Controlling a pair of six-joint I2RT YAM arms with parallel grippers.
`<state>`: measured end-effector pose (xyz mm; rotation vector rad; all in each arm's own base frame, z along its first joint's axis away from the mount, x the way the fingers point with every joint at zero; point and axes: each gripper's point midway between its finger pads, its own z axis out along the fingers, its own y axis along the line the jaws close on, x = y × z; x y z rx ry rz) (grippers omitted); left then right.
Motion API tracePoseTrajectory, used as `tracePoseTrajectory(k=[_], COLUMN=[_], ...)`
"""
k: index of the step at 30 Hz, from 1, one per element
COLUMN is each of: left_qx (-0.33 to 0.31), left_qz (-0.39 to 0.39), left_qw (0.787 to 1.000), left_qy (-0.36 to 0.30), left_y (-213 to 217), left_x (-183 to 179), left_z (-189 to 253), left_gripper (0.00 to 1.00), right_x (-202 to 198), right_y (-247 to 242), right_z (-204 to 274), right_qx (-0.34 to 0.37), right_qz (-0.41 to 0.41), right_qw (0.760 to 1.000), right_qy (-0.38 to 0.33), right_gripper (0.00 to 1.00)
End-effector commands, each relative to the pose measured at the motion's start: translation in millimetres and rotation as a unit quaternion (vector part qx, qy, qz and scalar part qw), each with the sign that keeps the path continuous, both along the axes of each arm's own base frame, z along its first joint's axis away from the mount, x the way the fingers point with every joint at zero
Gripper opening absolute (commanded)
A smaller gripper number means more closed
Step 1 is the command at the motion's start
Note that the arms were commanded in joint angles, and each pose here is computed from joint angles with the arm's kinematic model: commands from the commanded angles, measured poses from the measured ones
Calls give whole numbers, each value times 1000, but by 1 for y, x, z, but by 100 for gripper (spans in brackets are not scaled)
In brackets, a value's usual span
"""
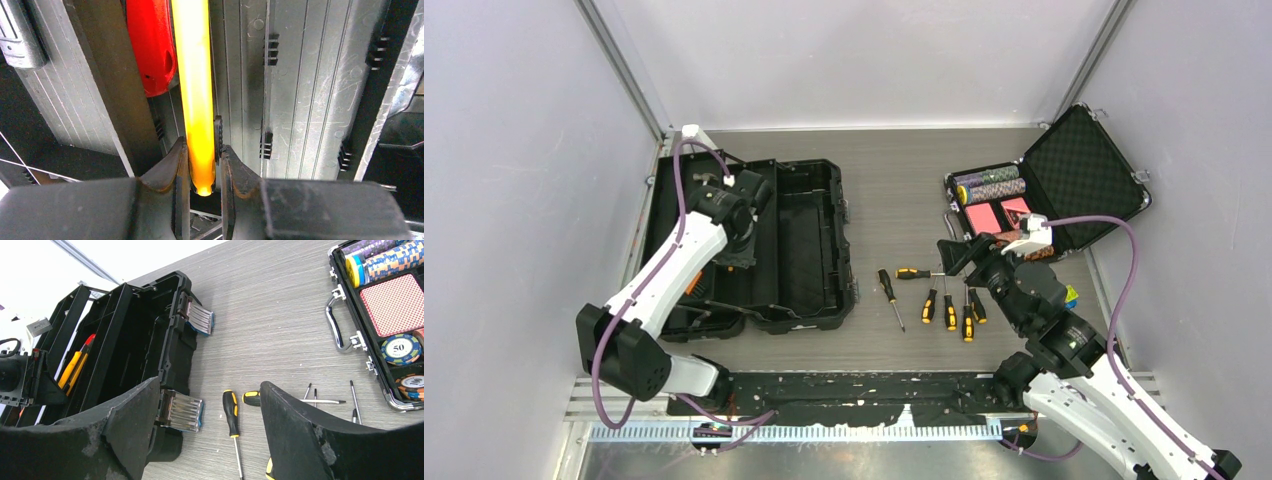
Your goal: Pack the tool kit
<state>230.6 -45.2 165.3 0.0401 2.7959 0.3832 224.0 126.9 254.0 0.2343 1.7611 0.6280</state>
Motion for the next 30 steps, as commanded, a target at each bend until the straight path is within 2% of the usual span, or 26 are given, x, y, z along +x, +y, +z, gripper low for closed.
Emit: tracePoseTrajectory(k=[1, 7, 10, 18, 25, 27, 30], left_qx=[-3, -12, -20, -64, -155, -178, -207], left_qz=[7, 2, -1, -12, -40, -47, -60], left_qw=[1000, 1000, 999, 995, 975, 963, 940], left_qy=[-16, -25, -33, -77, -157, -198, -263], left_y=[3, 5, 4, -5, -29, -32, -35], left_x=[0, -10, -12, -12, -7, -7, -5], left_z=[5, 7, 11, 31, 58, 73, 94], left_gripper=[19, 44, 52, 56, 56, 61, 75], right_x=[2, 3, 4, 5, 8, 9, 11], right_y=[-7, -3, -2, -2, 21, 32, 50], right_z=[9, 6, 6, 4, -15, -27, -56], right_qx=[3, 0, 0, -16, -63, -79, -113], right_qz=[-16, -10, -8, -8, 48, 72, 115], right_qw=[1000, 1000, 1000, 1000, 996, 992, 980], right_qy=[-16, -8, -7, -3, 34, 60, 112], right_gripper=[78, 79, 79, 79, 77, 76, 73])
